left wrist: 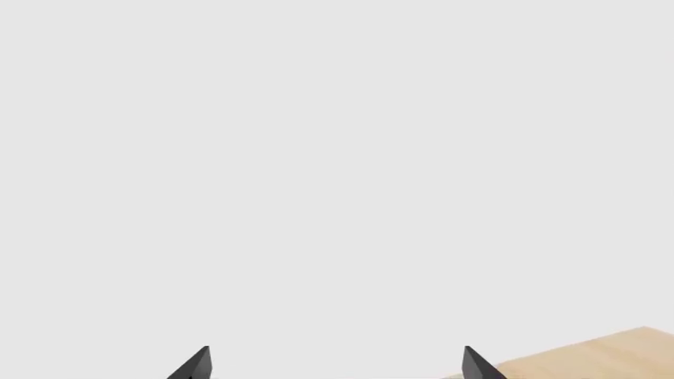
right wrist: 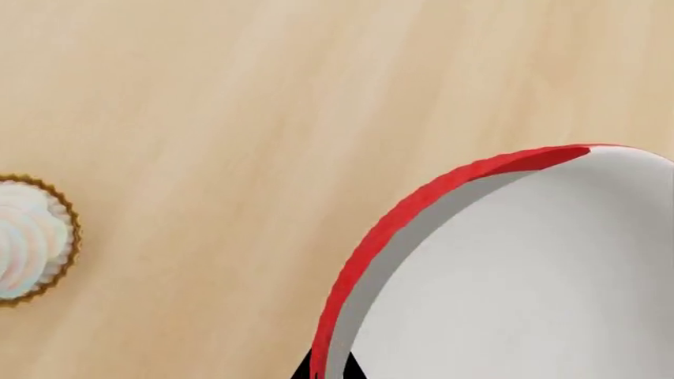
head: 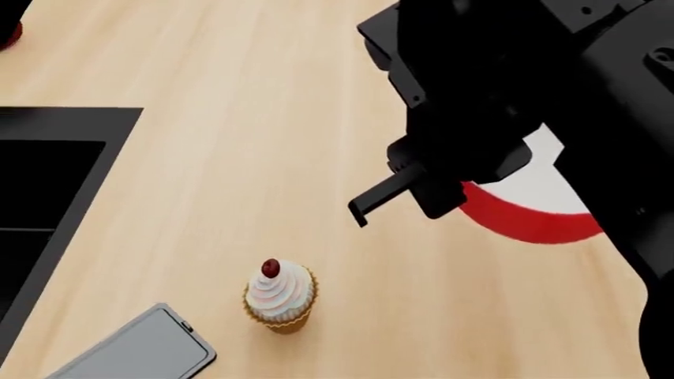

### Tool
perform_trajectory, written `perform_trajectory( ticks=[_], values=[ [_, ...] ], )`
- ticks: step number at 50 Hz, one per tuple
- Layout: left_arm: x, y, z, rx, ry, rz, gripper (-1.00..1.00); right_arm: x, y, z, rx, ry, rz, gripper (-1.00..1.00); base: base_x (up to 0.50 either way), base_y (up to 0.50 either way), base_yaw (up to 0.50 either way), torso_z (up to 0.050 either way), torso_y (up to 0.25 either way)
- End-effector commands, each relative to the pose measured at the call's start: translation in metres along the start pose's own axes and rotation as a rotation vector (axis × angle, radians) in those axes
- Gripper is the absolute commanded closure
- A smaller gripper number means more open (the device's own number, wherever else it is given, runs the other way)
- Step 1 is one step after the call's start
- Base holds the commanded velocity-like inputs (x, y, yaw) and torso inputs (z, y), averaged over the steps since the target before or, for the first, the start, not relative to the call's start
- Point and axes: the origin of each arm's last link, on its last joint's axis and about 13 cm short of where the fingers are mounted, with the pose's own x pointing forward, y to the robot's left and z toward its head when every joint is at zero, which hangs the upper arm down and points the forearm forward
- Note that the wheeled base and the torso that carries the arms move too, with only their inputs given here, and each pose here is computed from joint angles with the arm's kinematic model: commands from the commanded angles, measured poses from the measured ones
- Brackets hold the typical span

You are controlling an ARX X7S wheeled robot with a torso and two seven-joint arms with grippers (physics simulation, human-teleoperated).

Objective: Move the fresh-baked cupcake off the tray onto the counter, and place the bowl used for mixing into the sink.

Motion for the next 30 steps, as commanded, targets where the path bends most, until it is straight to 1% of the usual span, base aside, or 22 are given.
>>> perform_trajectory(
  ticks=[1,11,18,19,30],
  values=[
    [0.001,0.000,0.002,-0.002,-0.031,0.000,-1.00,0.003,-0.002,-0.004,-0.026,0.042,-0.047,1.00,0.00,0.20,0.00,0.000,0.000],
    [0.001,0.000,0.002,-0.003,-0.030,0.000,-1.00,-0.001,-0.001,0.000,-0.049,0.037,-0.069,1.00,0.00,0.21,0.00,0.000,0.000],
    [0.001,0.000,0.002,-0.002,-0.028,-0.001,-1.00,-0.008,-0.001,0.003,-0.080,0.028,-0.085,1.00,0.00,0.22,0.00,0.000,0.001],
    [0.001,0.000,0.002,-0.002,-0.028,-0.001,-1.00,-0.012,0.001,0.005,-0.110,0.021,-0.098,1.00,0.00,0.22,0.00,0.000,0.000],
    [0.001,0.000,0.002,-0.002,-0.029,-0.001,-1.00,-0.009,0.004,0.005,-0.123,0.008,-0.080,1.00,0.00,0.22,0.00,0.000,0.000]
  ],
)
